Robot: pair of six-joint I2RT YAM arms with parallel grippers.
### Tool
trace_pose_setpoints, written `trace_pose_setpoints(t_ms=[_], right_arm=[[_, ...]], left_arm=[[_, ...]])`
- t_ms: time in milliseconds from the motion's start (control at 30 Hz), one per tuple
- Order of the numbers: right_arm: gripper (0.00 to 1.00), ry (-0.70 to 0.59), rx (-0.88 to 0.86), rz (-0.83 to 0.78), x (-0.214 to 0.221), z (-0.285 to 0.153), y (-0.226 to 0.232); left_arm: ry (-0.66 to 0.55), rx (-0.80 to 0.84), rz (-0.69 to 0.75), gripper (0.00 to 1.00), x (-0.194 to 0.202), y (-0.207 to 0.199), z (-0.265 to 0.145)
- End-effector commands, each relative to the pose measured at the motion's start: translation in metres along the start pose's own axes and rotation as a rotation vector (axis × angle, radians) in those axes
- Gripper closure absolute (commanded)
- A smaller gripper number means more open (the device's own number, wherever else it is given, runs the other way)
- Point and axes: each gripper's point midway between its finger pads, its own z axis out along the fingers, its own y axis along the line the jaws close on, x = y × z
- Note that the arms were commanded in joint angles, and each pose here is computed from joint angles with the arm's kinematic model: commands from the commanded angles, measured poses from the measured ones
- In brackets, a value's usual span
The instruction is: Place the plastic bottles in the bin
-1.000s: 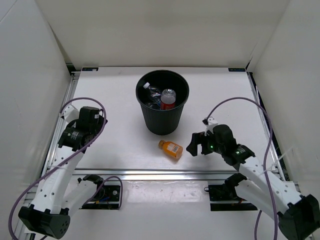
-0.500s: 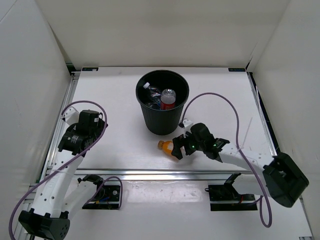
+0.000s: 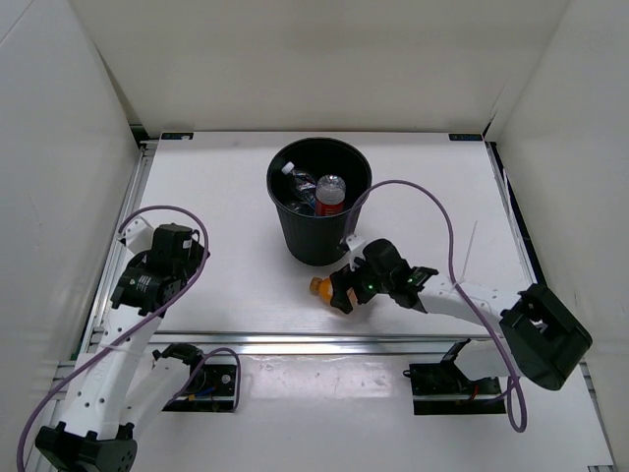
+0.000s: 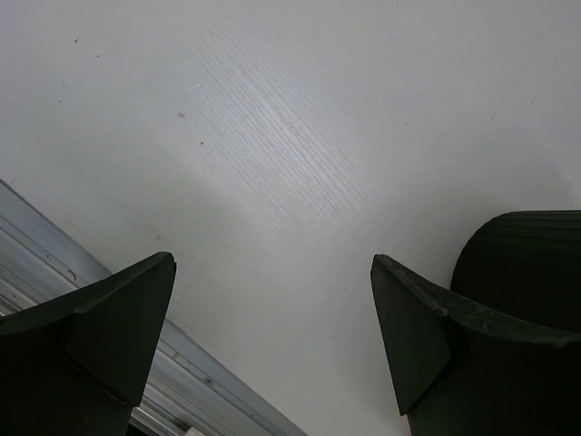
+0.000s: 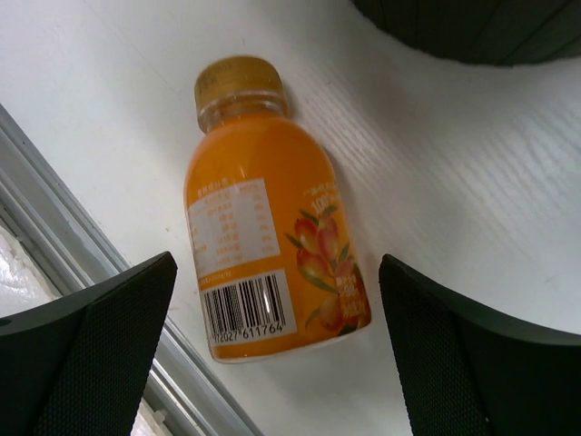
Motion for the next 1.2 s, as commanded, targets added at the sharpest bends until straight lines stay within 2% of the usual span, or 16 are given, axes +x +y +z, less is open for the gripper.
trace_pose_setpoints(t_ms=[0,67,267,367,500,533,700,733,767,833,867,933,967,1067,1100,1167], right_arm=[[0.04,-0.061,-0.024,-0.067,-0.027,0.001,0.006],[0.00,-0.071,-0.015,-0.090,-0.030,-0.001,0.004],[0.04,-0.047,-0.051,-0.119,-0.031,0.007,0.008],[0.13,-0.033,-0.068,-0.116,-0.027,0.011,0.010],[0.31,0.012,-0.083,-0.111,-0.015,0.012,0.013],[0.32,0.027,-0.081,-0.108,-0.011,0.011,0.013],[0.45,0.048,-0.048,-0.082,0.004,-0.017,0.012],[0.53,0.053,-0.058,-0.081,0.006,-0.023,0.015],[0.56,0.100,-0.063,-0.053,0.017,-0.031,0.017],[0.61,0.043,-0.088,-0.057,-0.006,-0.052,0.032],[0.61,0.070,-0.085,-0.048,-0.001,-0.061,0.038],[0.64,0.007,-0.080,-0.067,-0.021,-0.083,0.049],[0.65,-0.054,-0.088,-0.093,-0.048,-0.099,0.060],[0.67,-0.134,-0.057,-0.117,-0.087,-0.135,0.071],[0.67,-0.204,-0.054,-0.143,-0.121,-0.156,0.079],[0.68,-0.245,0.018,-0.188,-0.156,-0.167,0.074]], left_arm=[[-0.011,-0.025,0.013,0.00,0.001,0.010,0.000],[-0.006,-0.032,0.018,0.00,0.003,0.012,0.002],[-0.009,-0.044,0.044,0.00,0.001,0.014,0.001],[-0.008,-0.044,0.064,0.00,0.001,0.015,0.001],[0.002,-0.057,0.083,0.00,0.004,0.017,0.002],[0.002,-0.057,0.073,0.00,0.004,0.017,0.002],[-0.005,-0.065,0.036,0.00,0.007,0.023,0.002],[0.000,-0.073,0.024,0.00,0.011,0.025,0.004],[-0.004,-0.067,0.020,0.00,0.010,0.025,0.003],[0.005,-0.081,0.006,0.00,0.016,0.029,0.007],[0.000,-0.074,-0.013,0.00,0.014,0.028,0.005],[-0.002,-0.072,-0.015,0.00,0.017,0.027,0.009],[-0.002,-0.072,-0.015,0.00,0.017,0.027,0.009],[-0.020,-0.062,-0.035,0.00,0.013,0.024,0.010],[-0.020,-0.062,-0.035,0.00,0.013,0.024,0.010],[-0.025,-0.054,-0.041,0.00,0.012,0.021,0.011]])
